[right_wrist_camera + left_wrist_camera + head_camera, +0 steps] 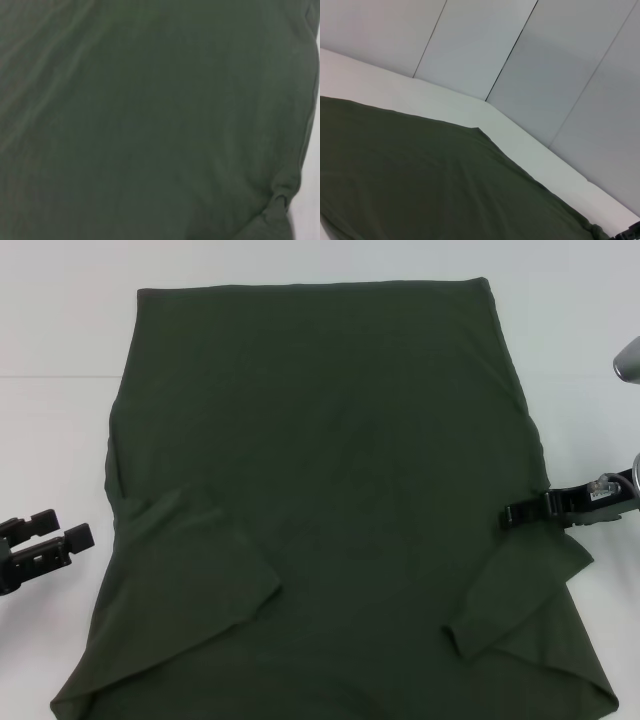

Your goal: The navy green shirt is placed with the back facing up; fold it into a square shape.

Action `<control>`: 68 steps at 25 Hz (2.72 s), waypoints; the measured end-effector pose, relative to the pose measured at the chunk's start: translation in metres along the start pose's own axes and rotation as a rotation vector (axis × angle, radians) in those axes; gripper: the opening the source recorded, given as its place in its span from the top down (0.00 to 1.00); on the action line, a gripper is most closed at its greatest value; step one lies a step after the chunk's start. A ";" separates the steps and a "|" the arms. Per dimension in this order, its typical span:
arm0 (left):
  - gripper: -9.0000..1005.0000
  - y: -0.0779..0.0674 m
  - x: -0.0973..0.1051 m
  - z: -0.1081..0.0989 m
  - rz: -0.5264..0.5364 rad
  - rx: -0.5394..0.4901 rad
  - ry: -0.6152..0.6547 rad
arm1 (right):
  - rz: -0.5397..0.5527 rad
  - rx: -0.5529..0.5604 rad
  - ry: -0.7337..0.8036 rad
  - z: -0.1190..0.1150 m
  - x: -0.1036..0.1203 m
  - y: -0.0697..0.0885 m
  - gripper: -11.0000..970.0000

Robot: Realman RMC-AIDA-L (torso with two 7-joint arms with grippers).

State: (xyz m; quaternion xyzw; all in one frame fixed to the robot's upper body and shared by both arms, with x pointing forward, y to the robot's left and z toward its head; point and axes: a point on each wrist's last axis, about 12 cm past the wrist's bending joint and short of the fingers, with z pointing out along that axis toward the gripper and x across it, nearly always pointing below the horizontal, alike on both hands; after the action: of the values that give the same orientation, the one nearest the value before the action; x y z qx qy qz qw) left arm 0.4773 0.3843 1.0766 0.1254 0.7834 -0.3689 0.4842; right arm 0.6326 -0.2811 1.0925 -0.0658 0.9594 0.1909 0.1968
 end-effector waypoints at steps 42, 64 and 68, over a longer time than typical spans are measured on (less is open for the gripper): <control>0.17 0.001 -0.002 -0.002 0.002 -0.007 -0.020 | 0.037 -0.020 0.005 -0.014 -0.001 -0.012 0.86; 0.17 0.002 -0.011 -0.002 0.017 0.004 -0.029 | 0.219 -0.050 0.020 -0.018 -0.001 -0.014 0.98; 0.17 0.002 -0.014 0.000 0.024 0.009 -0.029 | 0.292 -0.073 -0.022 -0.019 -0.002 -0.018 0.98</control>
State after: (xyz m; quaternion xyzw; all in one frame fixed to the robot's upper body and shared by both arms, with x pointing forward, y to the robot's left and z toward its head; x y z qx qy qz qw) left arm 0.4853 0.3883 1.0878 0.1317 0.7730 -0.3683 0.4994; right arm 0.6316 -0.3051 1.1030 0.0692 0.9490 0.2530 0.1748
